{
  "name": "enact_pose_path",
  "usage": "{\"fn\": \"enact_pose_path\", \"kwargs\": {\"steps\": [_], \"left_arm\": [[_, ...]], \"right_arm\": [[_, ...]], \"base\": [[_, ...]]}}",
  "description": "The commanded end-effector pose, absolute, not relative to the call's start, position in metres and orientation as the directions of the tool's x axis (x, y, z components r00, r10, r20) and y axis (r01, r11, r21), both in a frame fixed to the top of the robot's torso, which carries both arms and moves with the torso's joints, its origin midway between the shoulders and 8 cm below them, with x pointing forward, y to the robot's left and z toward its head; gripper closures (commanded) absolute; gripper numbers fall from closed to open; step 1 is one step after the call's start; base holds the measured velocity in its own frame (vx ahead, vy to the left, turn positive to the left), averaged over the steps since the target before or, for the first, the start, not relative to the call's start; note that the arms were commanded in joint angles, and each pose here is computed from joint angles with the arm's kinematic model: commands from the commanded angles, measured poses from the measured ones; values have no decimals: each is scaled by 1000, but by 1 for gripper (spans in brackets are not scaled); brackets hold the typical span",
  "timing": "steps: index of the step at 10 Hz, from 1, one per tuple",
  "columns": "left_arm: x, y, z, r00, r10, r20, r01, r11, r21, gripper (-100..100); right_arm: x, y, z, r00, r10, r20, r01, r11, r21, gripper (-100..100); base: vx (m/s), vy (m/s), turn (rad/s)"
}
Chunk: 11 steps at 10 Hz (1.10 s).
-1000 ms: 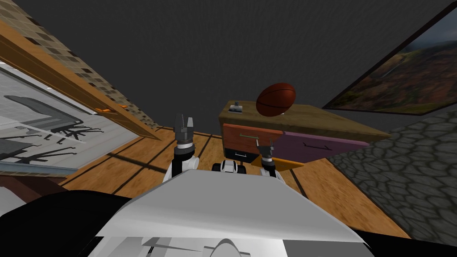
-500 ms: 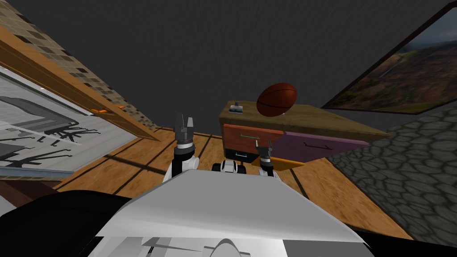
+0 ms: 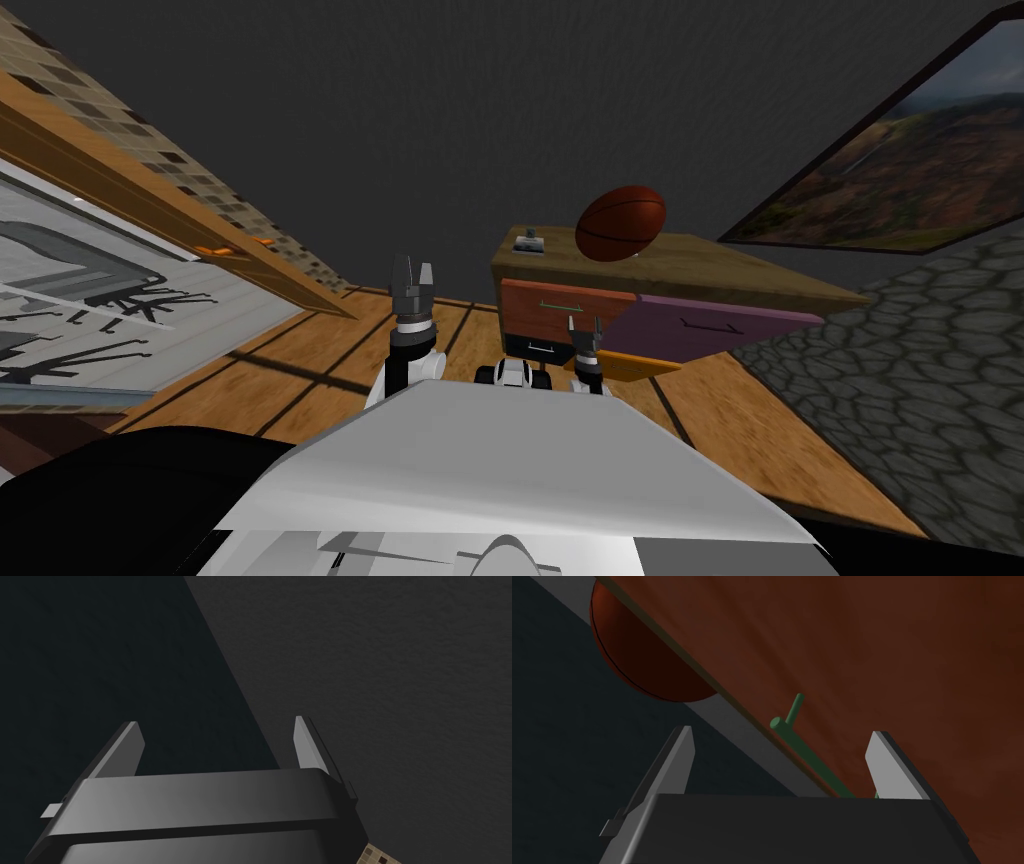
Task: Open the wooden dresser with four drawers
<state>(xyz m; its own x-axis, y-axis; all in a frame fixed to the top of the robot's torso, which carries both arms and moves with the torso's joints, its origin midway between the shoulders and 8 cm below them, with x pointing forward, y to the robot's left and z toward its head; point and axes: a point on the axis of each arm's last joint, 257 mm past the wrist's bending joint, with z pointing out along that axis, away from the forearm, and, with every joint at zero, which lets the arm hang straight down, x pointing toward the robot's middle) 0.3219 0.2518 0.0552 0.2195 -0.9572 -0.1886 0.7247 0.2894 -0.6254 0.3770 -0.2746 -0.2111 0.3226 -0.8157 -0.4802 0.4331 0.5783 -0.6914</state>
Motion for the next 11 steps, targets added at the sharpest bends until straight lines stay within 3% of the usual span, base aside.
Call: {"fn": "enact_pose_path", "kwargs": {"steps": [1,4,6,11], "left_arm": [[322,252,55,220,-957,-189,725,289,-625,0],[322,252,55,220,-957,-189,725,289,-625,0],[322,252,55,220,-957,-189,725,290,-625,0],[322,252,55,220,-957,-189,725,290,-625,0]], "right_arm": [[379,-260,-221,277,-818,-504,459,574,-679,-100],[380,-253,-222,266,-811,-522,466,582,-667,-100],[395,-229,-216,348,-783,-516,422,622,-660,-100],[409,-198,-211,451,-726,-518,338,677,-654,-100]], "base": [[4,11,-17],[1,2,-4],[44,49,-435],[50,44,-282]]}}
